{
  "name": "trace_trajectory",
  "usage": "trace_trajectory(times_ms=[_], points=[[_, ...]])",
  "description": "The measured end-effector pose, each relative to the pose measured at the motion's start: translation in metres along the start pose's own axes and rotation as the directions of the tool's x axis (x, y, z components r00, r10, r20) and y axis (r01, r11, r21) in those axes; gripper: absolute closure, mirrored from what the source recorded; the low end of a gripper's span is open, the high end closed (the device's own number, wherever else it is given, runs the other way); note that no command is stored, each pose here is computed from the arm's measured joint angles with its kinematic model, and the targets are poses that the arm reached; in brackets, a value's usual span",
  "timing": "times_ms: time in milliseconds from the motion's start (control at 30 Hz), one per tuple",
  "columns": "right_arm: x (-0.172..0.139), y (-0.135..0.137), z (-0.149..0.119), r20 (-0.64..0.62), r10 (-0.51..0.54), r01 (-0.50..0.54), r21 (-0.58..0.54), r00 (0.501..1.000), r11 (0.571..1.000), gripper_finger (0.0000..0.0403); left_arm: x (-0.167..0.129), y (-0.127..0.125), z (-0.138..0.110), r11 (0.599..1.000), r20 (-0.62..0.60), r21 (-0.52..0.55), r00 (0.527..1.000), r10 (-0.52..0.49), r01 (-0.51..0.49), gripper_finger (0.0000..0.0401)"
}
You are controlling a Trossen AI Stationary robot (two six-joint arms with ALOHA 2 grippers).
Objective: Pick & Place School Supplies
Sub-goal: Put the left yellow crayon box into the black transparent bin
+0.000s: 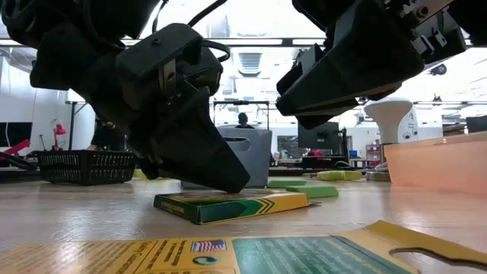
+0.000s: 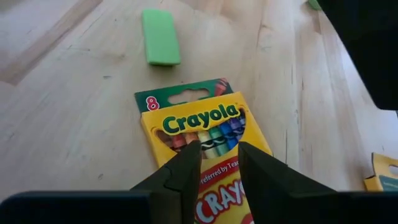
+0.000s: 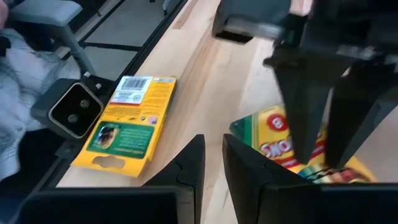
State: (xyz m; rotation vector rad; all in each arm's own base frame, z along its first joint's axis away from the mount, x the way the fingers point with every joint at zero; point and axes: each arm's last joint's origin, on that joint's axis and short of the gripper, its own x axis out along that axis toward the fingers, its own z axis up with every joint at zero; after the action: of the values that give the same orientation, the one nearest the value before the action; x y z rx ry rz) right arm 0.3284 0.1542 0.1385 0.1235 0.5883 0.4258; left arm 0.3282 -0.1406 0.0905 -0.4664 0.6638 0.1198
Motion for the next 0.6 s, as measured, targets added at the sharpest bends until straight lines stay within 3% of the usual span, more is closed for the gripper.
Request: trace_trajectory(times_ms=[133,333,600], points=[[0.000,0.002,-0.002,-0.040,0.080,-0.080,0.005,0.996,0.997,0.0346,-0.009,-0.006,0.010,0.998,0.012,0.029,0.999,-0.048,0.048,0.0285],[-0.001,0.002,-0.002,-0.037,0.081,-0.080,0.029,0.996,0.996,0.0346,-0.036,-0.013,0.027,0.988,0.006,0.138,0.997,-0.073,0.071,0.0285],[0.000,0.000,0.000,0.002,-0.017,0.017,0.112,1.000,0.994,0.0346,-0.072,-0.003,0.034,0.959,-0.129,0.283,0.989,0.073,-0.034,0.0285]])
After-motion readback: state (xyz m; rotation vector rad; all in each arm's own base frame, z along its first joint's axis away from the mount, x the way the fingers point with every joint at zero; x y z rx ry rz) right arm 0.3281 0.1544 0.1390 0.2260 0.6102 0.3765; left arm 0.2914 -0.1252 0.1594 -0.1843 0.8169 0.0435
